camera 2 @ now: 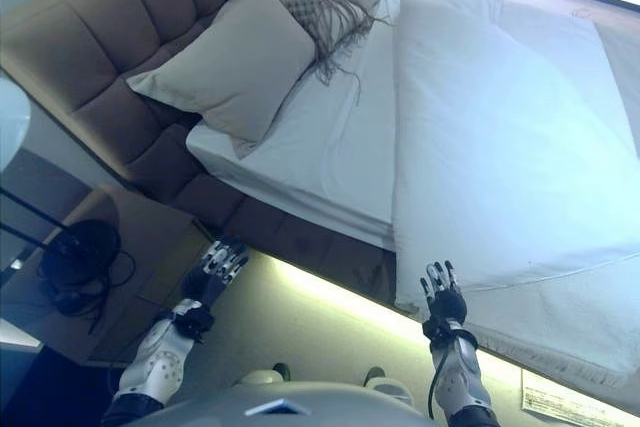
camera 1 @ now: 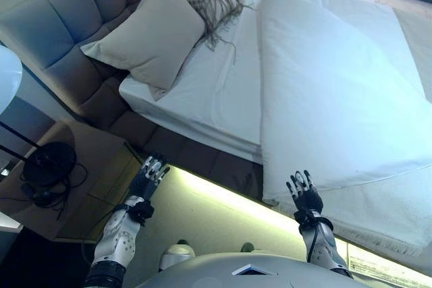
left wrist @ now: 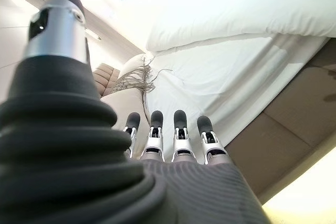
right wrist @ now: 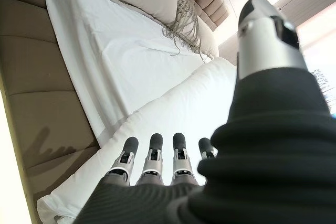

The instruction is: Make the bed neatly

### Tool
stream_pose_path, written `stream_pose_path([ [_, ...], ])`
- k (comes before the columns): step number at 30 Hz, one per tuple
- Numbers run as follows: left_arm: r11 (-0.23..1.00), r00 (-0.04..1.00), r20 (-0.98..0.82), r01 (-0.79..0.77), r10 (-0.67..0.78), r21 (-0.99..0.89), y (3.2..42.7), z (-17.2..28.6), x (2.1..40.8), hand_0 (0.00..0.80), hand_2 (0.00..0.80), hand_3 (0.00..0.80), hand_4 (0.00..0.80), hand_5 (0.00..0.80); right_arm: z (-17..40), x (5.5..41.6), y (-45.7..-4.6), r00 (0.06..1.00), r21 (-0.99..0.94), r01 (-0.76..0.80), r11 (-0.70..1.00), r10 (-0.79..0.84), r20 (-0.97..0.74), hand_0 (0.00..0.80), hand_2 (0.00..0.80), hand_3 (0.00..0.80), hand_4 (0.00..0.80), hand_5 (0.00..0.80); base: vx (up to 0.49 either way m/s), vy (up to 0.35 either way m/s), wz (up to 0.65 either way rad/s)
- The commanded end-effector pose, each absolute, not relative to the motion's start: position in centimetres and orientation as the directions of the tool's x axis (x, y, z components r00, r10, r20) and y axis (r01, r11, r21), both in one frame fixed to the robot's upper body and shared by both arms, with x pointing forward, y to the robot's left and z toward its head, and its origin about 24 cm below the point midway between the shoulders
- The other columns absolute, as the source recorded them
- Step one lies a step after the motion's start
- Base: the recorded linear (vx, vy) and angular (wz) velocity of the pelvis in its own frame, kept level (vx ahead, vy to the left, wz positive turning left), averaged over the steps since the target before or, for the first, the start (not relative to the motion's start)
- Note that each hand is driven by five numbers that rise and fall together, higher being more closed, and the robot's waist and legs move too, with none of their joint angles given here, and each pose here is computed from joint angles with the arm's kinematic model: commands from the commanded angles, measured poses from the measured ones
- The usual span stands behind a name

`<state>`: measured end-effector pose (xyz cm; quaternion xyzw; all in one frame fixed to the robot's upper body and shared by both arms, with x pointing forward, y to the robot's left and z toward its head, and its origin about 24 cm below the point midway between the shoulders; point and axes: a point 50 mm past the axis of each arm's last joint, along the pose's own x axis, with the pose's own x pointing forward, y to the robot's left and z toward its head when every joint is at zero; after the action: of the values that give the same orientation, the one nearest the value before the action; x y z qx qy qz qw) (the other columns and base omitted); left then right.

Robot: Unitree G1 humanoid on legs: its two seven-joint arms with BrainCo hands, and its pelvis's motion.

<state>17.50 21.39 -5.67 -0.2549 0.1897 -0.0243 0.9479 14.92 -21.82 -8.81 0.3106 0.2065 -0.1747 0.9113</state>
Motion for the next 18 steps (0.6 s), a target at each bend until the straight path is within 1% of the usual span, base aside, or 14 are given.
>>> stream_pose_path([
  [1,0.867,0.954,-0.250,0.020,-0.166,-0.499,21.37,-4.11,19.39,0.000,0.000,0.000,0.000,0.000,-7.09,16.43,-22.66,0.898,0.515,0.404,0.756,-0.220,-0.381,0.000,0.000,0.000,0.000,0.000,0.000,0.000,0.00],
  [5,0.857,0.957,-0.232,0.032,-0.175,-0.515,21.40,-4.01,19.49,0.000,0.000,0.000,0.000,0.000,-7.12,16.48,-22.73,0.898,0.523,0.406,0.749,-0.221,-0.381,0.000,0.000,0.000,0.000,0.000,0.000,0.000,0.00],
  [12,0.870,0.960,-0.229,0.030,-0.163,-0.492,21.70,-3.92,19.41,0.000,0.000,0.000,0.000,0.000,-7.08,16.44,-22.73,0.898,0.521,0.405,0.751,-0.217,-0.383,0.000,0.000,0.000,0.000,0.000,0.000,0.000,0.00],
  [18,0.866,0.965,-0.214,0.023,-0.149,-0.500,21.89,-3.74,19.24,0.000,0.000,0.000,0.000,0.000,-6.97,16.80,-22.58,0.904,0.535,0.384,0.753,-0.189,-0.384,0.000,0.000,0.000,0.000,0.000,-0.002,-0.026,0.00],
])
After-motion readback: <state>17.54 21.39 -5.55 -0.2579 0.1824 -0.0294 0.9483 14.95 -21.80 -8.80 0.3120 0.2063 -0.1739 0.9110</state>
